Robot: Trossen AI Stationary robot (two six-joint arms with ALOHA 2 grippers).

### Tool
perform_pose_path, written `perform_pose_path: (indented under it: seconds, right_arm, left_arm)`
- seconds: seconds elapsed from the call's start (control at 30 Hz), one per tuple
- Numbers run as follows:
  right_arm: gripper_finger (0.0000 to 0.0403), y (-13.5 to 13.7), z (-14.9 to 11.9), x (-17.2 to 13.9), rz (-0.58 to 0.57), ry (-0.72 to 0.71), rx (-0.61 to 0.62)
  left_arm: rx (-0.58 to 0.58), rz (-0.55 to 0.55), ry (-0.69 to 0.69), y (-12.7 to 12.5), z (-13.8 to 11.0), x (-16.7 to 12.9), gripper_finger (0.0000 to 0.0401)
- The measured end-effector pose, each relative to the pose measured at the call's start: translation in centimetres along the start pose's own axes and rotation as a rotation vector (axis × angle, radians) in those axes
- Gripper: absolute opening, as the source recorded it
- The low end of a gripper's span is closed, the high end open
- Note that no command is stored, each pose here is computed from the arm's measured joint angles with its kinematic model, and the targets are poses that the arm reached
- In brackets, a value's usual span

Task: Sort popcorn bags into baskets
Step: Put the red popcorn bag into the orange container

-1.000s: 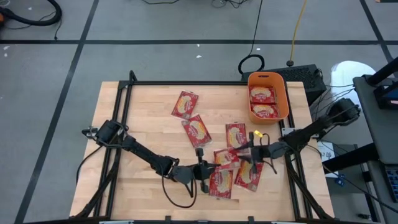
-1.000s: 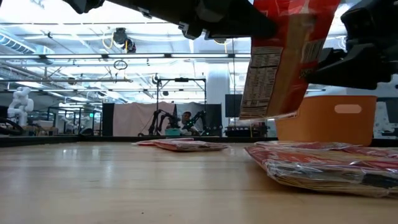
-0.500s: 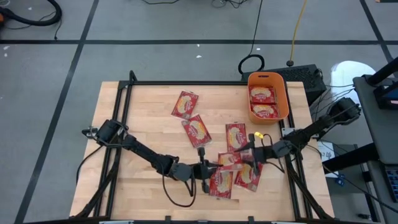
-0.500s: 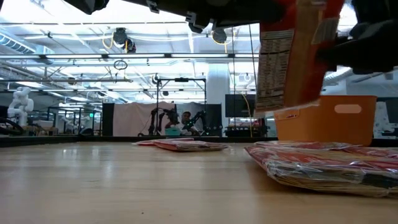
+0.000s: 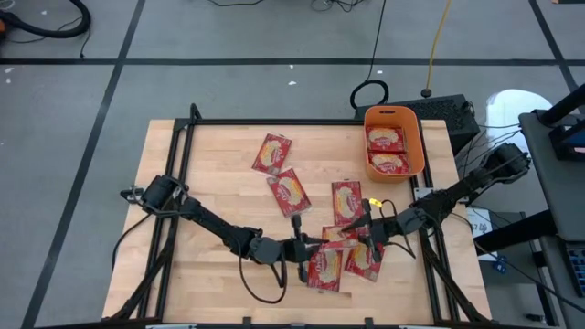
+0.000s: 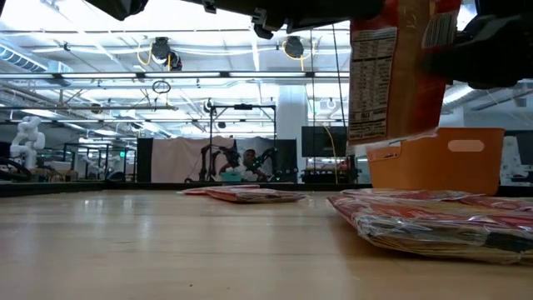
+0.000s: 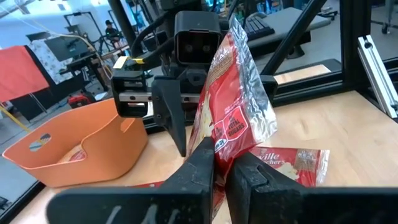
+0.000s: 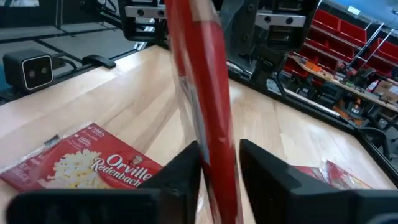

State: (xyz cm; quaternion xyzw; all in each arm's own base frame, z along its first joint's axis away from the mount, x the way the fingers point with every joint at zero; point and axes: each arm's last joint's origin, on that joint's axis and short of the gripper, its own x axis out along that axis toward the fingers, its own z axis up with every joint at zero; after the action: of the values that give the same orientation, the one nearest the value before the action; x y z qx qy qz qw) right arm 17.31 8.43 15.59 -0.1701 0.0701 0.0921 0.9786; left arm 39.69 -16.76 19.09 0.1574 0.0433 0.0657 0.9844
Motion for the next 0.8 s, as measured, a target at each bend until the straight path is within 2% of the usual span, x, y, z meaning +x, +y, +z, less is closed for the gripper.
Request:
perform_pose_path:
  seconds: [0.17,0.33,0.43,0.6,0.7,0.8]
  right_arm:
    - [0.0048,0.0,0.0,0.0,-0.001,-0.002,-0.007]
    - [0.0013,0.0,0.0,0.0,-0.004,0.001,-0.027]
    - [0.0009,0.0,0.0,0.0,-0.007,-0.001,-0.030]
    - [0.0020,-0.1,0.0,0.0,-0.031,0.008,-0.030]
    - [0.0020,-0.1,0.0,0.0,-0.031,0.009,-0.031]
    - [0.0016,-0.2,-0.1,0.0,-0.082,0.031,-0.019]
  left_arm:
    - [-0.016,0.006,0.003,0.2,-0.1,0.1,0.0023]
    - [-0.117,0.054,0.020,0.3,-0.2,0.1,0.0072]
    - [-0.106,0.073,0.026,-0.1,-0.1,-0.2,0.0122]
    - [-0.091,0.193,0.051,-0.9,0.2,-1.1,0.0198]
    - [-0.060,0.246,0.066,-1.4,0.5,-1.7,0.0229]
    - [-0.059,0.283,0.069,-1.8,0.7,-2.2,0.0248]
